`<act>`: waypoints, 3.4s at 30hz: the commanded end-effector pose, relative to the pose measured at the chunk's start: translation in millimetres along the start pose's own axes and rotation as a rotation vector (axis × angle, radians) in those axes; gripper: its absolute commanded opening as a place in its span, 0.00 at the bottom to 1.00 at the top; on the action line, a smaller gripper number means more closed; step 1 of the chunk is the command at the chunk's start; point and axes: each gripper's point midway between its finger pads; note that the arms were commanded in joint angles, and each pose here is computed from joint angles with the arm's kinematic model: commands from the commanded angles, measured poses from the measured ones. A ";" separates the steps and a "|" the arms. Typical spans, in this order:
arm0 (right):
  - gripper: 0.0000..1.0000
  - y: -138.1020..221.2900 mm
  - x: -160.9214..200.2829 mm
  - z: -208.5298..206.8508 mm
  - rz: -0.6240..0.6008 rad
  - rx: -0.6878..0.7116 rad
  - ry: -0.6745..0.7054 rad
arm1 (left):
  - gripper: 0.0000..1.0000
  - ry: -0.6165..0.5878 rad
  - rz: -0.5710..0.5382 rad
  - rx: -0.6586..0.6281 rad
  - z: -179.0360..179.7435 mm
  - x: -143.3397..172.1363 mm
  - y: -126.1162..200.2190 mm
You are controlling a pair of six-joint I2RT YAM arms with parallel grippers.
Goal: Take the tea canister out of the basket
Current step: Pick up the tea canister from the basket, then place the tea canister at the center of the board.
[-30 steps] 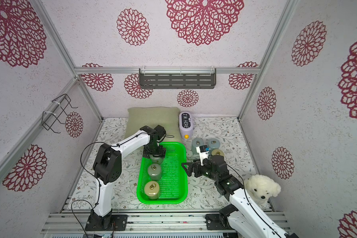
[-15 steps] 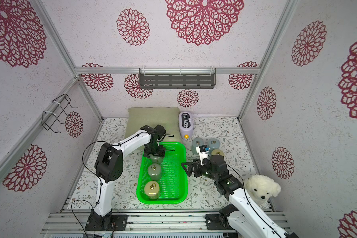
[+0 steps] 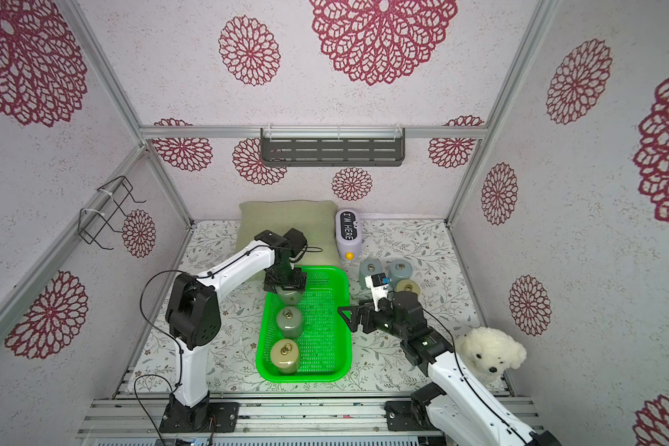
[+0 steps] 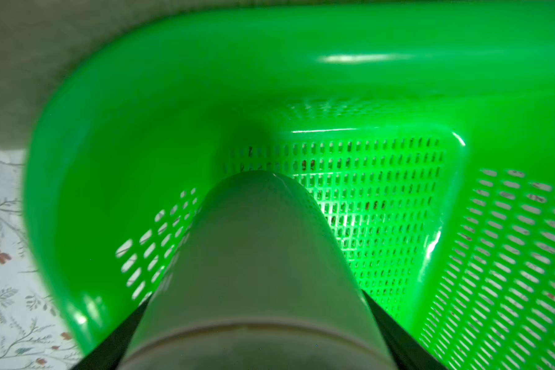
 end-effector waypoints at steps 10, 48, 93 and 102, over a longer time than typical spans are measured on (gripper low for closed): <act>0.99 -25.2 10.7 40.9 0.052 -0.098 0.069 | 0.72 0.017 -0.210 -0.029 21.8 17.0 113.6; 0.99 -88.3 44.3 66.1 0.176 -0.118 0.223 | 0.72 0.250 -0.060 0.003 126.7 87.2 4.5; 0.99 -75.5 36.4 63.2 0.122 -0.095 0.217 | 0.97 0.251 -0.033 -0.046 139.0 55.6 -9.4; 0.99 -68.3 30.6 65.0 0.093 -0.090 0.223 | 0.97 0.264 -0.139 -0.064 137.6 70.6 49.0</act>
Point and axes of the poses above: each gripper's point midway between its finger pads, its own y axis back along the fingers, its own z axis along the line the jaws close on, x = y × z, and after that the axes turned 14 degrees about -y, right-handed
